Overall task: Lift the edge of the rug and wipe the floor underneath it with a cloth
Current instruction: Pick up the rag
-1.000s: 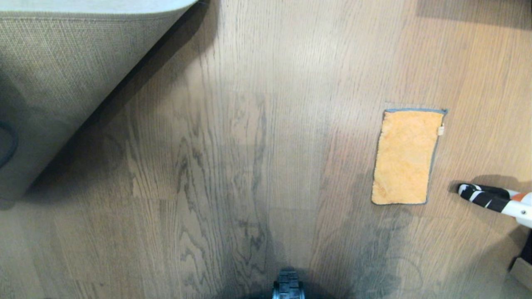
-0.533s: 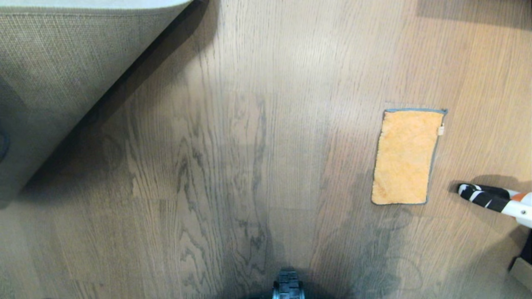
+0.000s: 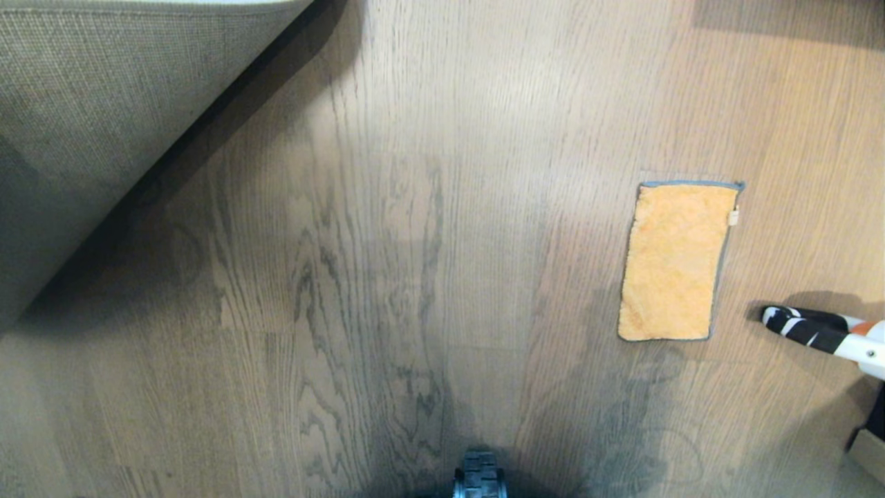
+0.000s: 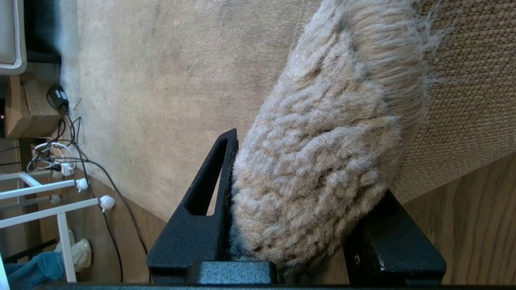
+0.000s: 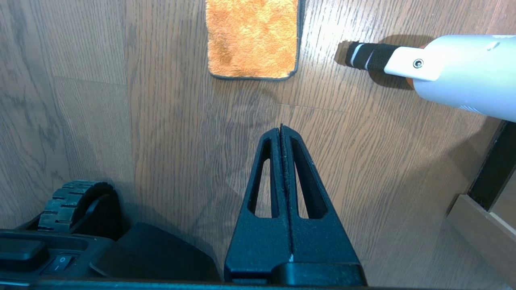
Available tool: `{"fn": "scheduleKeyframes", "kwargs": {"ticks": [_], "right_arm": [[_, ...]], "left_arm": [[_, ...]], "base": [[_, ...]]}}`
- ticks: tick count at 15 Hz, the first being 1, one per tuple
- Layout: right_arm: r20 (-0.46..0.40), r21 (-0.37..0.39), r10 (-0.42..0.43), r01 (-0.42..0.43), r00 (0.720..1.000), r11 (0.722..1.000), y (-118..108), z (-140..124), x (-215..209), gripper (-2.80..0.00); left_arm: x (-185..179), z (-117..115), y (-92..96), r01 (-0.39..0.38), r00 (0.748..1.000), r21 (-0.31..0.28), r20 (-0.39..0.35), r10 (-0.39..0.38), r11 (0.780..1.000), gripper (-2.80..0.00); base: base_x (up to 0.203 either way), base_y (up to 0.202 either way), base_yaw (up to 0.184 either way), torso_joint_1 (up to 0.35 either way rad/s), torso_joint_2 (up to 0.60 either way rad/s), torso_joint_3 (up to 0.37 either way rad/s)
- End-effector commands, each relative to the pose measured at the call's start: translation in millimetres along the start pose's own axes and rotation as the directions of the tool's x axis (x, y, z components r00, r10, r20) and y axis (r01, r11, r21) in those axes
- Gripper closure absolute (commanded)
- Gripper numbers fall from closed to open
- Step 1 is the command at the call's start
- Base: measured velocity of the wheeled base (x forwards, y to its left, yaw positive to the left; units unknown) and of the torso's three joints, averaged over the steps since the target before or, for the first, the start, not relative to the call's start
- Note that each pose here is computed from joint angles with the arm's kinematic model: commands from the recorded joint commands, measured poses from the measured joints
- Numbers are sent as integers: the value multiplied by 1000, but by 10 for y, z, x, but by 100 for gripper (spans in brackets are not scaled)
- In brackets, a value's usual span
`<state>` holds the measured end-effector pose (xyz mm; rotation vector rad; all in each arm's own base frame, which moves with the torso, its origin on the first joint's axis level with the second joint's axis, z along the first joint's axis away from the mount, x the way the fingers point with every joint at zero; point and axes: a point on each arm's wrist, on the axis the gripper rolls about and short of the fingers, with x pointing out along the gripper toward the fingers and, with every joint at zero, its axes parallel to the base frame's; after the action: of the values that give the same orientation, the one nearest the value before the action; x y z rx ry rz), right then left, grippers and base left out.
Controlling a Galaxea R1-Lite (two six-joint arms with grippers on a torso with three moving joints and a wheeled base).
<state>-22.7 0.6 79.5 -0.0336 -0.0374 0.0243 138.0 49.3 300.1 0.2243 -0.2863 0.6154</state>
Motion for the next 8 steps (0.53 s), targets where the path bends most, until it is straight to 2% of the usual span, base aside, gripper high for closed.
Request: {"fn": "scheduleKeyframes", "kwargs": {"ticks": [1,8], "right_arm": [[1,-1,1,-1,1000,1000,0,1,0,0],[1,-1,1,-1,1000,1000,0,1,0,0]], "left_arm": [[-21,-7,-1,1,1000,-1,4,-1,1000,0],[-48,-107,-23,3,1000,-5,6,-3,1000,0]], "base": [[0,0,0,0,0,0],[0,0,0,0,0,0]]}}
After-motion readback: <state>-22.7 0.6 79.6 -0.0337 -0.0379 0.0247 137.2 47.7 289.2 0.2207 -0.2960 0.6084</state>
